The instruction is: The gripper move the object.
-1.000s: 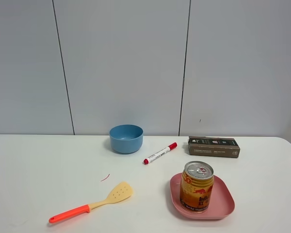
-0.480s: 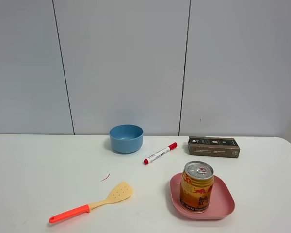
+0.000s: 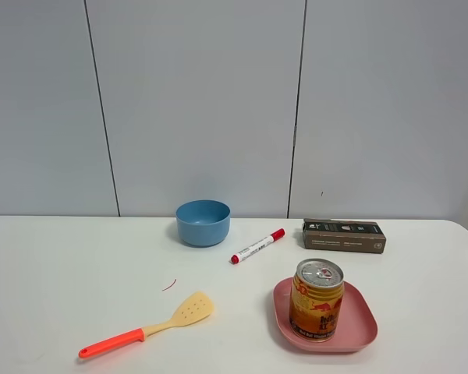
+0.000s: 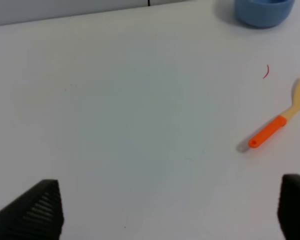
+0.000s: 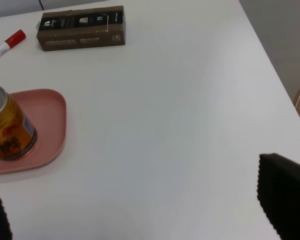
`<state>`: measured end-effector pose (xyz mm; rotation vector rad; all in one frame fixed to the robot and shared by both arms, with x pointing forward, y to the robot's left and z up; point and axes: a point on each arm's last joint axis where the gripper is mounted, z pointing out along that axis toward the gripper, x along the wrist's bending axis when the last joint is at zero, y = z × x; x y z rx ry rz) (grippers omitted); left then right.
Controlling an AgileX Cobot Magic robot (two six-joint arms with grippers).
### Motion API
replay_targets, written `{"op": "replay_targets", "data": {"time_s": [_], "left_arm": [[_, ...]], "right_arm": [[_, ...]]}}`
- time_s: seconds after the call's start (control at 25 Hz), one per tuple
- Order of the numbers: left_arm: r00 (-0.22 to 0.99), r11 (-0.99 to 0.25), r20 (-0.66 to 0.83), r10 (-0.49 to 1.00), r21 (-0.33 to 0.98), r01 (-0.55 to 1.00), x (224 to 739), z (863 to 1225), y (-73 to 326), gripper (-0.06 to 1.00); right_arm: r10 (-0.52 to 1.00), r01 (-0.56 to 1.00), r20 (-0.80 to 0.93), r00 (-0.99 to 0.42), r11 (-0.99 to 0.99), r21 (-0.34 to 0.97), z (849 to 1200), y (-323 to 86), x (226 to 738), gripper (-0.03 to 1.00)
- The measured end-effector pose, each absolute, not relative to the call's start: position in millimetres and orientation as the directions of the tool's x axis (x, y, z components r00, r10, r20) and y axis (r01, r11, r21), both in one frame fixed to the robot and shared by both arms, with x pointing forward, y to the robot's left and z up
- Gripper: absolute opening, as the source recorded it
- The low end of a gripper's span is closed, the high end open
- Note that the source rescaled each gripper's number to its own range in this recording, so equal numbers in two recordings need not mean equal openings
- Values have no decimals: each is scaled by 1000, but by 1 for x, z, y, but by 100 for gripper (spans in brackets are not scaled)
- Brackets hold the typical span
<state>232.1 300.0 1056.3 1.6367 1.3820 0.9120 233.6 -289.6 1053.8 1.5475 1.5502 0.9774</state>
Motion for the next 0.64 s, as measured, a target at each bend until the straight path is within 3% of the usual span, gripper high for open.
{"op": "replay_targets", "data": {"time_s": [0.08,0.16,0.64], "left_arm": [[147,-93,33,989,903,419,232,1056,300,85],[146,-92,32,989,903,419,232,1056,300,96],[141,-82,25,990,903,421,232,1056,300,100]], "right_arm": [[1000,448,19,-14,-11,894,1054,-290,234,100],[1000,448,19,-14,-11,894,1054,-290,234,100],[1000,448,20,-13,-12,894,1054,-290,234,100]]}}
